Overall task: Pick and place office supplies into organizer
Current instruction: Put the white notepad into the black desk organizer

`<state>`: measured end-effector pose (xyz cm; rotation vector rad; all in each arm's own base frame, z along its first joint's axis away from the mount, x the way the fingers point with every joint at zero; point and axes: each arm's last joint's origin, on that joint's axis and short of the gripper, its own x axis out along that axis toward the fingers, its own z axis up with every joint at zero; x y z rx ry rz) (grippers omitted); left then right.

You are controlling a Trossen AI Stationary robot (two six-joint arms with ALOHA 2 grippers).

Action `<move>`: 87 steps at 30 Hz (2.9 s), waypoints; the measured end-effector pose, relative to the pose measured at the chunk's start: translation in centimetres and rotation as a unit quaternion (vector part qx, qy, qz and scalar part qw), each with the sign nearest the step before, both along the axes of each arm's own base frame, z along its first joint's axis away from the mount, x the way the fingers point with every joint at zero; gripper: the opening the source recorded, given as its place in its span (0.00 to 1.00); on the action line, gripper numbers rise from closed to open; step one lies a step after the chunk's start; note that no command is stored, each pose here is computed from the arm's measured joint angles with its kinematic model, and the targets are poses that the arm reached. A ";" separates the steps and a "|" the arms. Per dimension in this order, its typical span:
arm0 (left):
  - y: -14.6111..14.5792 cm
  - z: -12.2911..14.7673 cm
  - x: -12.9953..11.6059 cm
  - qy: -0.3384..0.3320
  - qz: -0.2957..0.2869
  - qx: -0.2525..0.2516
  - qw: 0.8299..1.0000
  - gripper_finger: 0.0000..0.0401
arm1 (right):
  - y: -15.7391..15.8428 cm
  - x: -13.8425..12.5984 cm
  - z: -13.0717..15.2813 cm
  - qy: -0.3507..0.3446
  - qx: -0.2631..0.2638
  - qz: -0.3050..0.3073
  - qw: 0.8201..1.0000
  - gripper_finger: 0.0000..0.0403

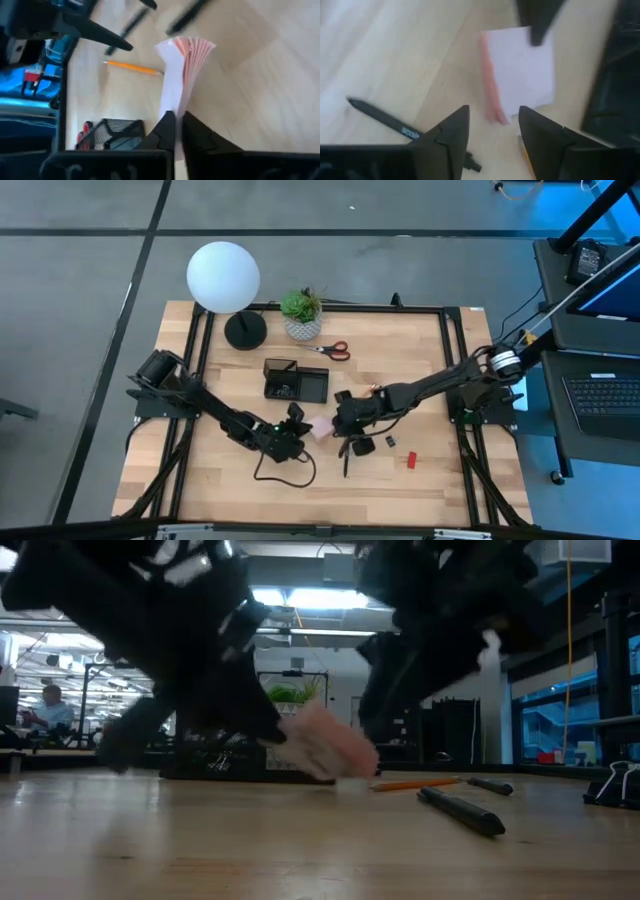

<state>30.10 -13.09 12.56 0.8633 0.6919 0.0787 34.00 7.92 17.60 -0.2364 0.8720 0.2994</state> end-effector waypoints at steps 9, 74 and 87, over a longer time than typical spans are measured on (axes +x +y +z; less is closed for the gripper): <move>0.0 3.6 -0.8 -0.072 0.044 -0.028 0.996 0.02 | -1.8 -4.5 2.0 -0.047 -0.006 -0.121 0.992 0.43; 5.9 0.0 4.1 0.012 0.352 0.031 0.935 0.03 | -3.4 -11.0 -0.9 -0.225 0.090 -0.182 0.953 0.43; 7.8 -0.1 4.5 0.030 0.371 0.002 0.928 0.04 | -3.4 -11.0 -0.9 -0.225 0.089 -0.183 0.953 0.43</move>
